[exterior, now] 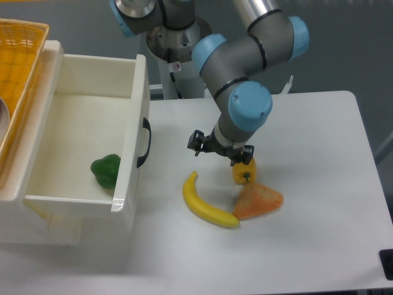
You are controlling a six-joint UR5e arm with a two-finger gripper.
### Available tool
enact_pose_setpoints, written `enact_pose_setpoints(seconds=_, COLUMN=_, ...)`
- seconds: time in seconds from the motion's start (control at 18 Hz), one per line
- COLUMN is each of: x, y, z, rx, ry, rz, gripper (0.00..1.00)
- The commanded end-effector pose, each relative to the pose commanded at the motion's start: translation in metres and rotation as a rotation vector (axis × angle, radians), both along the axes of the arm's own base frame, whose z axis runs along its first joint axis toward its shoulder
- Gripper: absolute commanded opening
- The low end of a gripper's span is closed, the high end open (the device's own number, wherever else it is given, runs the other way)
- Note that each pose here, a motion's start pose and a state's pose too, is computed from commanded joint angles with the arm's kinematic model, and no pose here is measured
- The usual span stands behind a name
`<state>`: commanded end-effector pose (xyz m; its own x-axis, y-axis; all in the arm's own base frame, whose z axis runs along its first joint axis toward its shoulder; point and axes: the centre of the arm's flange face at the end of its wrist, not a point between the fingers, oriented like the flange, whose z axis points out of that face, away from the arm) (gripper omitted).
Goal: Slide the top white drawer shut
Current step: 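Move the gripper down and toward the open white drawer's front face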
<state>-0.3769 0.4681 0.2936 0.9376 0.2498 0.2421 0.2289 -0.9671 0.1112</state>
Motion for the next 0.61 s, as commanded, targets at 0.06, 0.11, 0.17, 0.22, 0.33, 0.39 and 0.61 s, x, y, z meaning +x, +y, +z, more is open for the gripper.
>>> enact_pose_setpoints(seconds=0.06, x=0.003, y=0.0, z=-0.004, rx=0.006, ry=-0.014, rz=0.005, gripper=1.0)
enact_pose_setpoints(seconds=0.11, x=0.004, y=0.001, z=-0.005, rx=0.014, ry=-0.025, rz=0.007, gripper=1.0)
enact_pose_setpoints(seconds=0.17, x=0.005, y=0.002, z=-0.005, rx=0.022, ry=-0.031, rz=0.011, gripper=1.0)
enact_pose_setpoints(seconds=0.22, x=0.005, y=0.003, z=-0.005, rx=0.027, ry=-0.035, rz=0.012, gripper=1.0)
enact_pose_setpoints(seconds=0.33, x=0.006, y=0.004, z=-0.004, rx=0.04, ry=-0.042, rz=0.016, gripper=1.0)
enact_pose_setpoints(seconds=0.39, x=0.007, y=0.005, z=-0.004, rx=0.044, ry=-0.047, rz=0.021, gripper=1.0)
enact_pose_setpoints(seconds=0.61, x=0.015, y=0.015, z=-0.006, rx=0.051, ry=-0.04, rz=0.022, gripper=1.0)
